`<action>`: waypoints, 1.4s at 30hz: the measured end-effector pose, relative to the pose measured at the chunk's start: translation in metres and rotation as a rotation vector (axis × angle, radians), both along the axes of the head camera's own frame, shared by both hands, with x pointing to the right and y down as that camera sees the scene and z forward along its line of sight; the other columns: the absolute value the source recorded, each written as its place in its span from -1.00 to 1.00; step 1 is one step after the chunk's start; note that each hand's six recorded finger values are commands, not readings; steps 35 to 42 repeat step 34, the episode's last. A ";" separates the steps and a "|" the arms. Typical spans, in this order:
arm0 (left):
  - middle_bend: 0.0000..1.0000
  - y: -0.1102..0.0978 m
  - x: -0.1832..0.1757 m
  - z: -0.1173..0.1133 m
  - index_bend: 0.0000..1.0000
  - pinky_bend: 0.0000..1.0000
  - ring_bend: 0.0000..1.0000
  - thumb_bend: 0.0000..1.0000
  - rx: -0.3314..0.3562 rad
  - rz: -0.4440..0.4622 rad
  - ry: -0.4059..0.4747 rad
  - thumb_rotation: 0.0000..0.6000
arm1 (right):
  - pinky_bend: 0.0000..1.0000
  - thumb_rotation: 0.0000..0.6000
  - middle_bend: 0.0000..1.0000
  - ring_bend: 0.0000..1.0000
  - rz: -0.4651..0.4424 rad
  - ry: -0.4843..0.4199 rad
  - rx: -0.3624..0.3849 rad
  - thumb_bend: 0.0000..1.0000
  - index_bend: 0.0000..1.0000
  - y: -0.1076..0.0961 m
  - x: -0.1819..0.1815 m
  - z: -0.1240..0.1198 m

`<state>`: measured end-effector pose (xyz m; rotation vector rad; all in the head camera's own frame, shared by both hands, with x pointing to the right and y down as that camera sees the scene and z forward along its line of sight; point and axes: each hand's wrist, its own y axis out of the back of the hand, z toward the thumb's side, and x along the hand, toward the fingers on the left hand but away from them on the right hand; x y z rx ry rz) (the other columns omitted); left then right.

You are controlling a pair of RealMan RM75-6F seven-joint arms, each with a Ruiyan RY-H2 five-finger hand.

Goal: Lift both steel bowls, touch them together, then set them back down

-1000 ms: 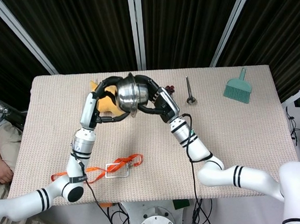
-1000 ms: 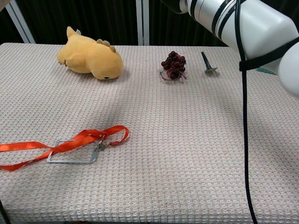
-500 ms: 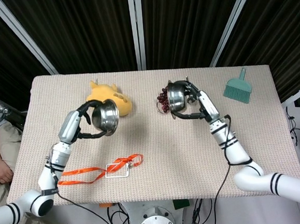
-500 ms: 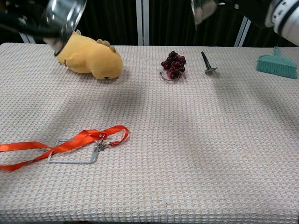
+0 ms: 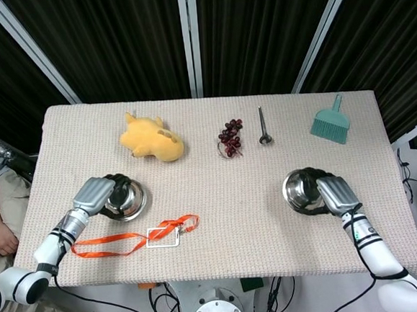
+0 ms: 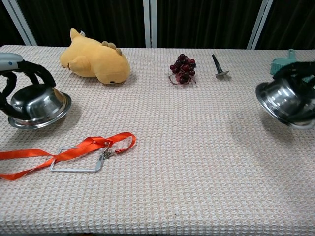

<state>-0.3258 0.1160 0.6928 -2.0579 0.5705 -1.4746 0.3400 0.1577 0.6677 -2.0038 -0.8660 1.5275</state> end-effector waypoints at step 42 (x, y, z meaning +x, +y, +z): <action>-1.00 0.109 -0.078 -0.071 -1.00 -0.64 -1.00 -0.87 0.421 -0.431 -0.140 1.00 | -1.00 1.00 -1.00 -1.00 0.240 0.122 0.338 -0.76 -1.00 0.075 0.063 -0.031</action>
